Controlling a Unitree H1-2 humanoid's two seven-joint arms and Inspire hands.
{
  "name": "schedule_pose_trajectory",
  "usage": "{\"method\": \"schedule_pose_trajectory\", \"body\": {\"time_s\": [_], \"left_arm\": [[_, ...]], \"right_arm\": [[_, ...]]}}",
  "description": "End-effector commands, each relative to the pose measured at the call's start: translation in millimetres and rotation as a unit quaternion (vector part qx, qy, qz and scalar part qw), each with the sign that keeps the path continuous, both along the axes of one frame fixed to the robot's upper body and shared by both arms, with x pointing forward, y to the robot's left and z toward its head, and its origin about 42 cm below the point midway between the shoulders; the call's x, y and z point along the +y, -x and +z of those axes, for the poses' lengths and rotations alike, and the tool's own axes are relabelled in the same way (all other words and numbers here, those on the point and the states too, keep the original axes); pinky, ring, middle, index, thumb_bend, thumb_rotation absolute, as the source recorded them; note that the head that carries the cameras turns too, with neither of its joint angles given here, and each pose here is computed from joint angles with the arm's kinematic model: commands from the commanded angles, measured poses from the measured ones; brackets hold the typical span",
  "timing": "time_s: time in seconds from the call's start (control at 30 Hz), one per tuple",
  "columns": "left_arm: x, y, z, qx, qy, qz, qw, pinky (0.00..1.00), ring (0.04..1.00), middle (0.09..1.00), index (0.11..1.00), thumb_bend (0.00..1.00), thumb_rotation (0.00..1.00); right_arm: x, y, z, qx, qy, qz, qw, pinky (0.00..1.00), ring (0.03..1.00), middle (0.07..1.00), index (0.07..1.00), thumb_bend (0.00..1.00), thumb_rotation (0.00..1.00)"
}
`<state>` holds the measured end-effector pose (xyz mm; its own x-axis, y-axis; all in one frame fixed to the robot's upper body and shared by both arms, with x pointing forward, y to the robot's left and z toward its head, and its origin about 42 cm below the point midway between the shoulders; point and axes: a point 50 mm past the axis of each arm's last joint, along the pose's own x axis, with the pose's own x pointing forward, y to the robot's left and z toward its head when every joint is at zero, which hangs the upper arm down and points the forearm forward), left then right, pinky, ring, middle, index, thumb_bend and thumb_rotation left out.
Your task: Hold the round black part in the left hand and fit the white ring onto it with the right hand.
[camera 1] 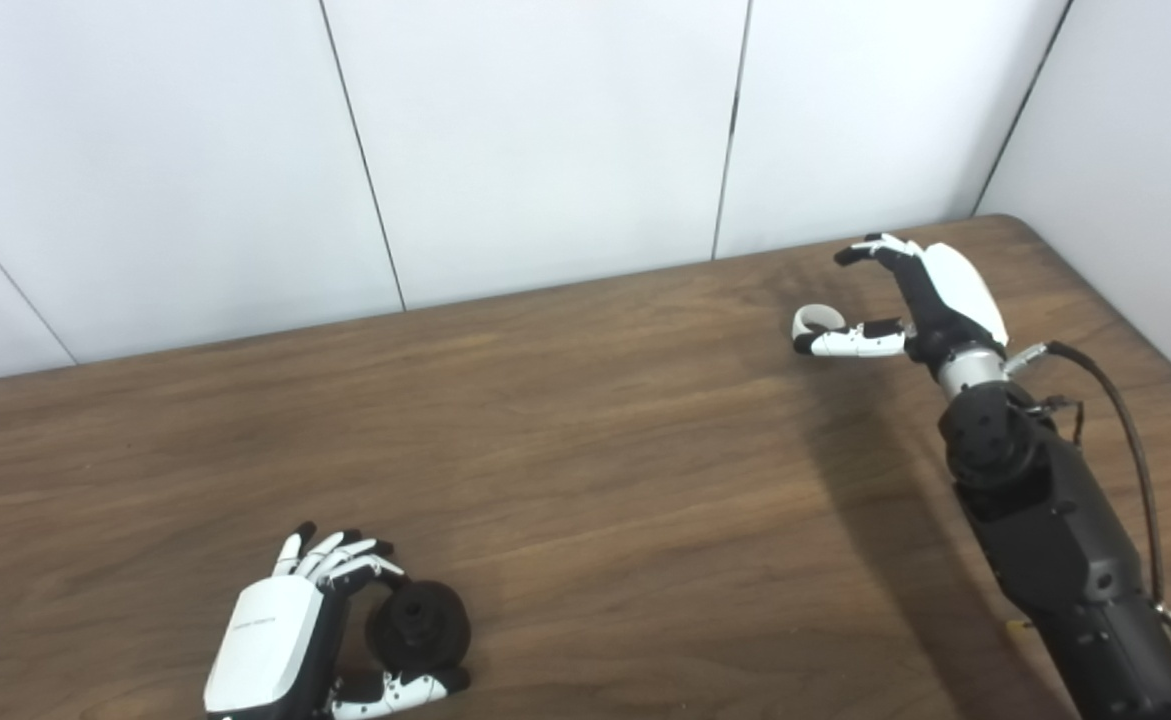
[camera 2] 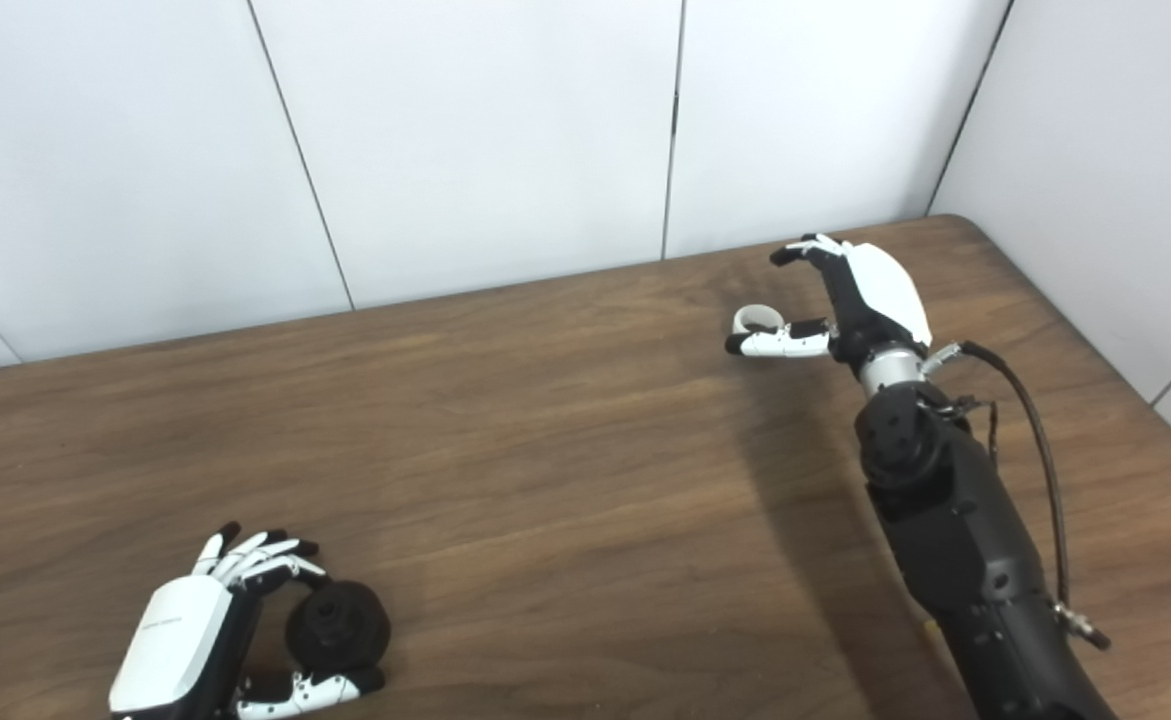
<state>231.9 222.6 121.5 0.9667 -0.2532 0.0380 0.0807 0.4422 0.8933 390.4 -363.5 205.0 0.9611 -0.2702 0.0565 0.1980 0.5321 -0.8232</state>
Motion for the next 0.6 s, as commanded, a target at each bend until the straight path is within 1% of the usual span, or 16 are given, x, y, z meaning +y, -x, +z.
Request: {"method": "schedule_pose_trajectory", "body": {"time_s": [0.0,0.23,0.37,0.57], "left_arm": [[13.7,8.3,-11.1,0.035,-0.032,0.011,0.999,1.0,0.872,0.784,0.484,0.52,0.05],[13.2,8.6,-9.7,0.037,-0.033,0.011,0.999,1.0,0.877,0.786,0.484,0.52,0.05],[12.2,8.3,-10.2,0.033,-0.029,0.011,0.999,1.0,0.874,0.783,0.484,0.52,0.05],[10.4,8.7,-9.8,0.032,-0.026,0.011,0.999,1.0,0.871,0.785,0.485,0.52,0.05]], "right_arm": [[-6.2,-13.7,30.1,-0.034,0.022,-0.003,0.999,0.96,0.954,0.914,0.758,0.84,0.35],[-10.9,-28.6,26.6,-0.005,0.021,-0.004,1.0,0.98,0.969,0.93,0.774,0.81,0.35],[-15.0,-35.1,26.7,0.018,0.03,0.004,0.999,1.0,0.977,0.937,0.765,0.81,0.34],[-20.7,-44.2,27.0,0.046,0.045,-0.003,0.998,1.0,0.98,0.929,0.76,0.82,0.36]]}}
